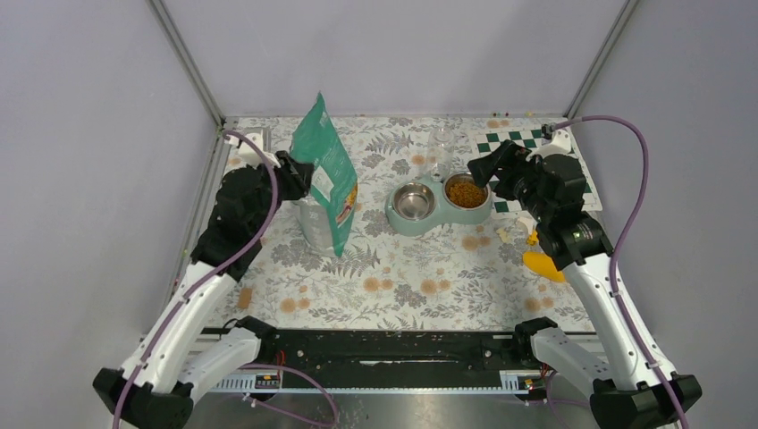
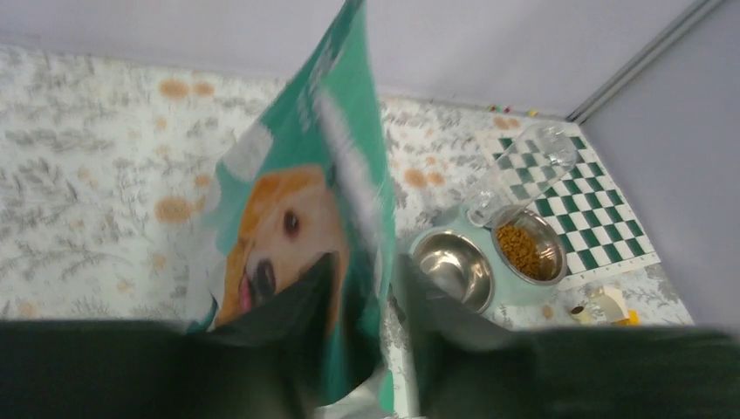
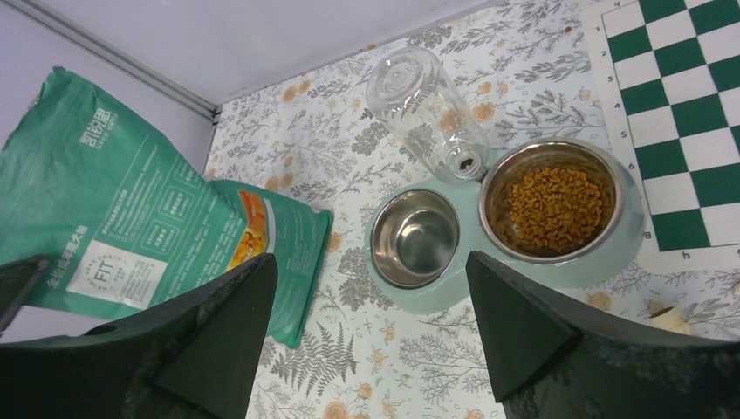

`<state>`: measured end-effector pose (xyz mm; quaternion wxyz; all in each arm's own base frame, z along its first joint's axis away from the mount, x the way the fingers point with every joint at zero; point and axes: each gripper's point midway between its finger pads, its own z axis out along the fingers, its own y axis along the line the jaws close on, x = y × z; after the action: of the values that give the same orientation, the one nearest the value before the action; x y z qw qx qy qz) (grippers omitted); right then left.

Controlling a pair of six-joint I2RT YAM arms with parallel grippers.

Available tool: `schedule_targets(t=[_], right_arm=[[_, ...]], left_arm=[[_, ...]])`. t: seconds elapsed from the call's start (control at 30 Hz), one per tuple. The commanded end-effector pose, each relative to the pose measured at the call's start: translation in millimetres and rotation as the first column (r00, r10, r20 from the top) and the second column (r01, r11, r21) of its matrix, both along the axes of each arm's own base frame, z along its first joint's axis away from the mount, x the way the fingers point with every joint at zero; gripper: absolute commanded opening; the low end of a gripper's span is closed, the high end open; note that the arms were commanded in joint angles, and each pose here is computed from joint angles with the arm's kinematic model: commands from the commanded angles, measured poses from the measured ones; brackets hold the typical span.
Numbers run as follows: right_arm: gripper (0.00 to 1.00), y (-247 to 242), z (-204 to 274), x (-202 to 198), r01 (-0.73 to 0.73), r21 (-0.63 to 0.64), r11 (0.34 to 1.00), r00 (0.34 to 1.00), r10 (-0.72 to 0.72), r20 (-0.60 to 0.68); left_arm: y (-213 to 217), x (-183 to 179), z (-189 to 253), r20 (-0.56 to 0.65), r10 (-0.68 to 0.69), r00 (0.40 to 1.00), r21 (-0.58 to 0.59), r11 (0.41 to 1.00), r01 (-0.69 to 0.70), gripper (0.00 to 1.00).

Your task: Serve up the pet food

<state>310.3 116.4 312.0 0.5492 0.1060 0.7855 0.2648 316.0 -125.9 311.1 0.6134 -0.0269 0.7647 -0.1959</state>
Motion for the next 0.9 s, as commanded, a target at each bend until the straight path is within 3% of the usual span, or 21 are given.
schedule_targets(t=[0.0, 0.07, 0.2, 0.3, 0.53, 0.67, 0.77, 0.87], right_arm=[[0.87, 5, 13, 1, 0.027, 0.047, 0.999, 1.0, -0.027, -0.014], [0.88, 4, 9, 0, 0.042, 0.044, 0.998, 0.999, -0.04, -0.036], [0.89, 2, 1, -3, 0.066, 0.051, 0.997, 0.995, -0.062, -0.073], [0.88, 2, -6, -4, 0.066, 0.042, 0.997, 0.993, -0.061, -0.098], [0.86, -12, -55, -7, 0.143, -0.039, 0.989, 0.956, -0.149, -0.255], [0.74, -18, -104, -13, 0.165, -0.112, 0.98, 0.892, -0.196, -0.408], [0.61, -11, -143, -18, 0.123, -0.147, 0.981, 0.843, -0.181, -0.507], [0.59, 3, -174, -21, 0.047, -0.202, 0.978, 0.808, -0.156, -0.569]], left_arm=[[3, -33, 122, 0.338, -0.014, 0.941, -0.172, 0.982, 0.076, 0.56], [14, -39, 130, 0.359, 0.021, 0.933, -0.151, 0.988, 0.035, 0.8], [36, -48, 150, 0.421, 0.097, 0.902, -0.132, 0.99, -0.045, 0.95], [49, -48, 154, 0.409, 0.157, 0.899, -0.116, 0.986, -0.119, 0.96], [66, -25, 130, 0.21, 0.263, 0.942, -0.049, 0.965, -0.259, 0.97], [96, -14, 99, 0.058, 0.398, 0.916, -0.07, 0.917, -0.394, 0.97], [104, -6, 79, -0.036, 0.398, 0.917, -0.109, 0.91, -0.4, 0.97], [107, -1, 65, -0.082, 0.397, 0.914, -0.116, 0.907, -0.404, 0.96]])
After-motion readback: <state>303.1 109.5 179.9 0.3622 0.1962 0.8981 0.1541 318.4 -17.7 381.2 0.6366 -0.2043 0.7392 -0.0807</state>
